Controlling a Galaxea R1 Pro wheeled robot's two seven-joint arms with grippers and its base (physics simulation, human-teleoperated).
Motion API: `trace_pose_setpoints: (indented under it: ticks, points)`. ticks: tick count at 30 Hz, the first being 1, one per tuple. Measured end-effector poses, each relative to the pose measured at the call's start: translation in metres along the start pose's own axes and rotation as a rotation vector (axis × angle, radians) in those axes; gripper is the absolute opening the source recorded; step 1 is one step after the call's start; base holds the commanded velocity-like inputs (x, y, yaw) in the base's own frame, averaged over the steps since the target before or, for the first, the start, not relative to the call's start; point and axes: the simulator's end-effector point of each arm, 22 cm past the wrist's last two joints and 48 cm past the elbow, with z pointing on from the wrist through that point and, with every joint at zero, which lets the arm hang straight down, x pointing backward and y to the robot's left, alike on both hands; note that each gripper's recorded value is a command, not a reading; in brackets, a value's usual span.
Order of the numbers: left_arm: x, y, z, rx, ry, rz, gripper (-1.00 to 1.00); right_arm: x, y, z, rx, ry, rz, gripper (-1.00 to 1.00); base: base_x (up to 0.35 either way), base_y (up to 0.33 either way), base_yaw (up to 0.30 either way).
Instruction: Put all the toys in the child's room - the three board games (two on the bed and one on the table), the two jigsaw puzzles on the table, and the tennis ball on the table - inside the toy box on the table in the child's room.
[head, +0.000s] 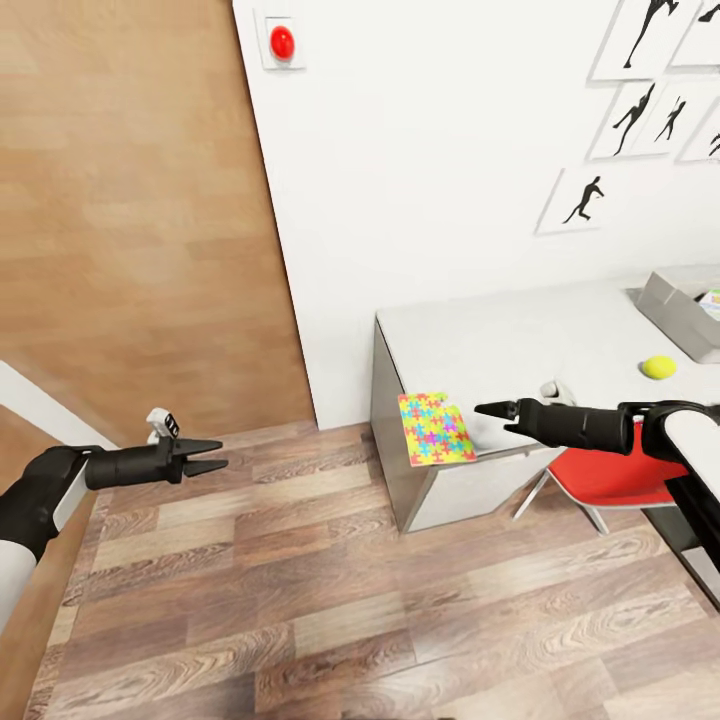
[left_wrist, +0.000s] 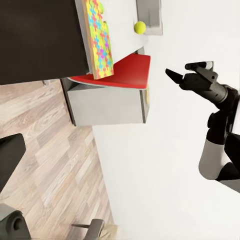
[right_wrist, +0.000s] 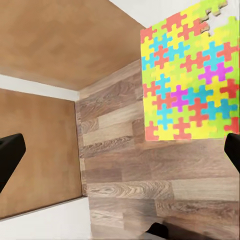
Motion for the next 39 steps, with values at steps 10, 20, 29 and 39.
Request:
trace_pose_setpoints:
  ticks: [10,20,29,39]
  points:
    - [0.017,0.009,-0.003,-0.036,0.026,-0.013,1.0,0.056,-0.026,-0.003,0.009,0.07,0.103,1.0,0.0,0.0,0.0]
    - [0.021,0.021,-0.006,-0.113,0.027,-0.007,1.0,0.109,-0.063,-0.017,0.059,0.109,0.212,1.0,0.0,0.0,0.0]
    - [0.036,0.037,-0.011,-0.173,0.035,0.007,1.0,0.155,-0.075,-0.018,0.082,0.159,0.269,1.0,0.0,0.0,0.0]
    - [0.061,0.07,-0.02,-0.232,0.025,0.001,1.0,0.166,-0.076,-0.012,0.106,0.145,0.273,1.0,0.0,0.0,0.0]
